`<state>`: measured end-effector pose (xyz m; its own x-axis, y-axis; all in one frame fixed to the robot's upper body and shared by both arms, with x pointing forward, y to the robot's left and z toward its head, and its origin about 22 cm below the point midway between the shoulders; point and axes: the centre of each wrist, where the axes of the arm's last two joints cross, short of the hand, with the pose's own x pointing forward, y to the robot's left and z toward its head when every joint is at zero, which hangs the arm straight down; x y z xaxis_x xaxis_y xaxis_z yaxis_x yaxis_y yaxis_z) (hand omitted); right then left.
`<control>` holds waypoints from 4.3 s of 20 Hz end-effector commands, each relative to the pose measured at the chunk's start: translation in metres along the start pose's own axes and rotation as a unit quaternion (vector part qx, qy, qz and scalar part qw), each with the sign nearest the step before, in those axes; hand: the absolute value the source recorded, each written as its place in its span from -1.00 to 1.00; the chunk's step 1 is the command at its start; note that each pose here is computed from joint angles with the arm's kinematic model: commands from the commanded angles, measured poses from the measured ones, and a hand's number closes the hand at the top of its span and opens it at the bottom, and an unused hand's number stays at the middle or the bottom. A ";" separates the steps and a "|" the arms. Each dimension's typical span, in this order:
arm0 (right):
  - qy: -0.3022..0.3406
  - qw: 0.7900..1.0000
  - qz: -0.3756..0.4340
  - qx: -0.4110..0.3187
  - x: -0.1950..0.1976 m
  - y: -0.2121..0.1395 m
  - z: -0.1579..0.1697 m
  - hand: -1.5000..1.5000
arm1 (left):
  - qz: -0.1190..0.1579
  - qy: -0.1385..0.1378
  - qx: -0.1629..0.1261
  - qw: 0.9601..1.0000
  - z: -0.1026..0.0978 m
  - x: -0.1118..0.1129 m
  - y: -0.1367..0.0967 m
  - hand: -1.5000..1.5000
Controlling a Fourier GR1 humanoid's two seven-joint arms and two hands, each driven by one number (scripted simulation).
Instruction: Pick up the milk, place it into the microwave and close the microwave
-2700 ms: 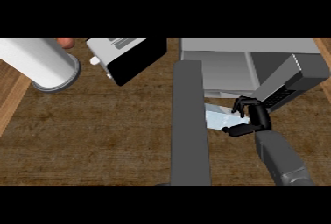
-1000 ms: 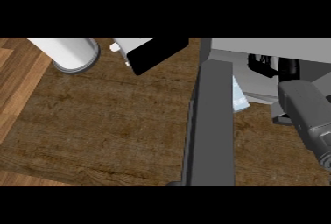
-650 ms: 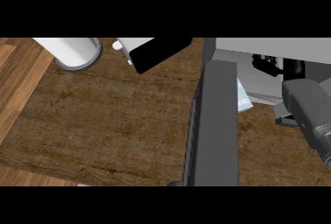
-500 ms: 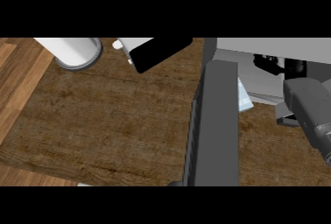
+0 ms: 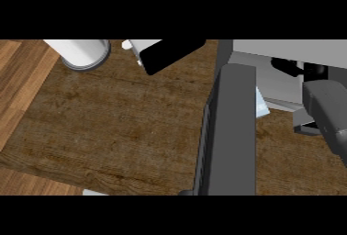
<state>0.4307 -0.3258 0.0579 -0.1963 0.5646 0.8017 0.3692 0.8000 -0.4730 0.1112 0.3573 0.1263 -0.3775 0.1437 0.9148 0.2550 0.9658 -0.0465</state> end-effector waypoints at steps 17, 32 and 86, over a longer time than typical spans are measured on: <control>-0.013 0.995 -0.026 0.092 0.049 0.055 -0.014 -1.00 | -0.019 0.014 -0.018 1.000 -0.014 -0.006 0.008 -1.00; -0.032 0.997 -0.052 0.054 0.094 0.109 -0.012 -1.00 | -0.003 0.052 -0.023 0.998 -0.013 -0.027 0.007 -1.00; 0.074 0.939 -0.301 0.150 -0.132 0.011 0.267 -1.00 | -0.043 0.150 -0.261 0.953 -0.084 -0.178 -0.114 1.00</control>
<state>0.2467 -0.3016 -0.1517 -0.1080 -0.0074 0.9941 -0.0483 0.9988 0.0022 0.2175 0.2172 0.0019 -0.1325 -0.0234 0.9909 0.6424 0.7593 0.1039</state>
